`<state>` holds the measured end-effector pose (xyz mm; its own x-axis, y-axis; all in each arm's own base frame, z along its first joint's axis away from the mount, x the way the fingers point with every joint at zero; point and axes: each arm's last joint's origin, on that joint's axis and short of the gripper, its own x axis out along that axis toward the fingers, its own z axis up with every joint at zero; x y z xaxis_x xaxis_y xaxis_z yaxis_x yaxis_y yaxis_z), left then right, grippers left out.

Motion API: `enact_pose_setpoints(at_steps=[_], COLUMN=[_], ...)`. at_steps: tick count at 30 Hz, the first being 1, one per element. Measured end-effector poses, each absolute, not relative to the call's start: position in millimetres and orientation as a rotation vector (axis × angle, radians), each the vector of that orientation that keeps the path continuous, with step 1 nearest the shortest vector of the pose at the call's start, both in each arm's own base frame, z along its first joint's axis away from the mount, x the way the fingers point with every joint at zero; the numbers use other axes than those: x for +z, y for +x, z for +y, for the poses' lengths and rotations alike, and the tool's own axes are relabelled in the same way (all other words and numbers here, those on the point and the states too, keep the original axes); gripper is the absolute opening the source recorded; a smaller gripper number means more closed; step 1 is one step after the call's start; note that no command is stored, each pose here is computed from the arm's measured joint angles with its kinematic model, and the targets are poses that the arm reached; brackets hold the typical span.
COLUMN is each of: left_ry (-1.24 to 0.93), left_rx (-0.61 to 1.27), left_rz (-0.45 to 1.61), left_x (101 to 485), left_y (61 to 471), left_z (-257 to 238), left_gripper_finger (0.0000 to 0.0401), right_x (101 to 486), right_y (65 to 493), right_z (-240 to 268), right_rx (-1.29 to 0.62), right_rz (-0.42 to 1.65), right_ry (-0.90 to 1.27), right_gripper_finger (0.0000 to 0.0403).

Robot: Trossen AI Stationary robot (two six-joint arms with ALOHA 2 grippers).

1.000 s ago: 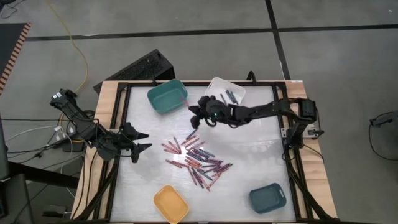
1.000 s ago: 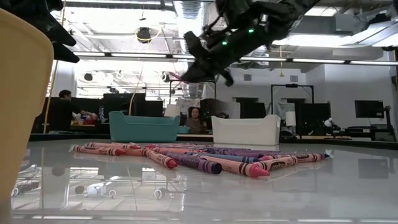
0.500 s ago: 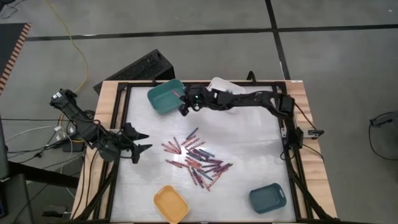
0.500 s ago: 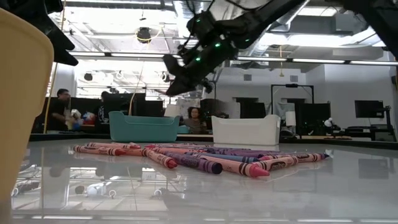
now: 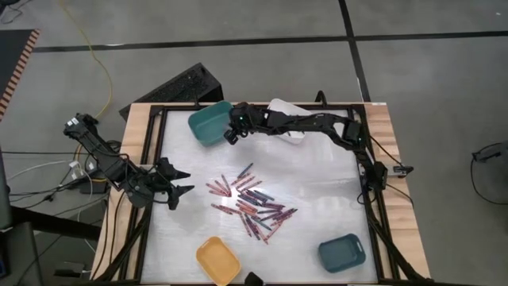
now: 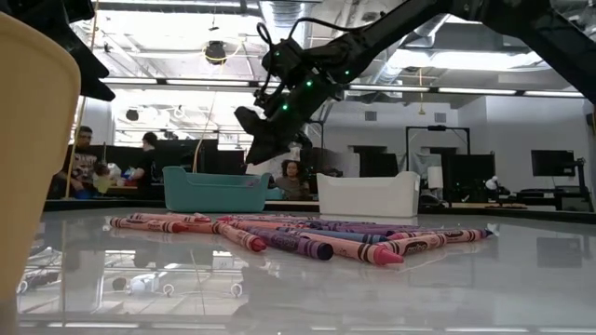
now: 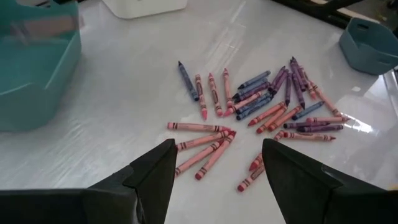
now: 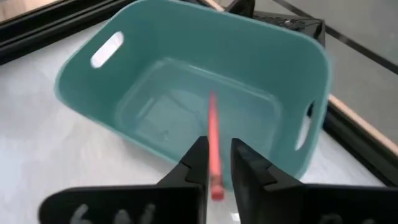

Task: Sort crayons
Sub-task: Put the red crayon into the top green bin

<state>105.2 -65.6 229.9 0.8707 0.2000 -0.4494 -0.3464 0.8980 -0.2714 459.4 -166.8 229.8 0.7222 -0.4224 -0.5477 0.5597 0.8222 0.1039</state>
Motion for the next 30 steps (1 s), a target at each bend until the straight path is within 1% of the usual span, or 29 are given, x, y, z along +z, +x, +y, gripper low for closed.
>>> enact_pose_setpoints(at_steps=[5,10,15,19,22,25,30], left_ry=[-0.356,-0.358,-0.36,-0.361,-0.361,-0.361,-0.361], left_rx=[0.293,0.293,0.293,0.292,0.292,0.293,0.293], left_rz=[0.426,0.426,0.424,0.423,0.423,0.422,0.422], left_x=[230,230,230,230,230,230,230], left_y=[105,105,105,105,105,106,106], left_z=[-66,-66,-66,-66,-66,-66,-66], left_gripper_finger=[0.0228,0.0228,0.0228,0.0228,0.0228,0.0228,0.0228], right_x=[233,255,281,303,314,316,311], right_y=[455,448,429,416,413,415,419], right_z=[-175,-157,-110,-65,-28,10,62], right_rx=[-0.555,-0.428,-0.301,-0.215,-0.143,-0.07,-0.033], right_rz=[0.527,0.576,0.742,0.785,0.77,0.748,0.689], right_ry=[0.277,0.229,0.127,0.095,0.077,0.036,-0.037], right_gripper_finger=[0.0082,0.0083,0.0083,0.0083,0.0083,0.0083,0.0083])
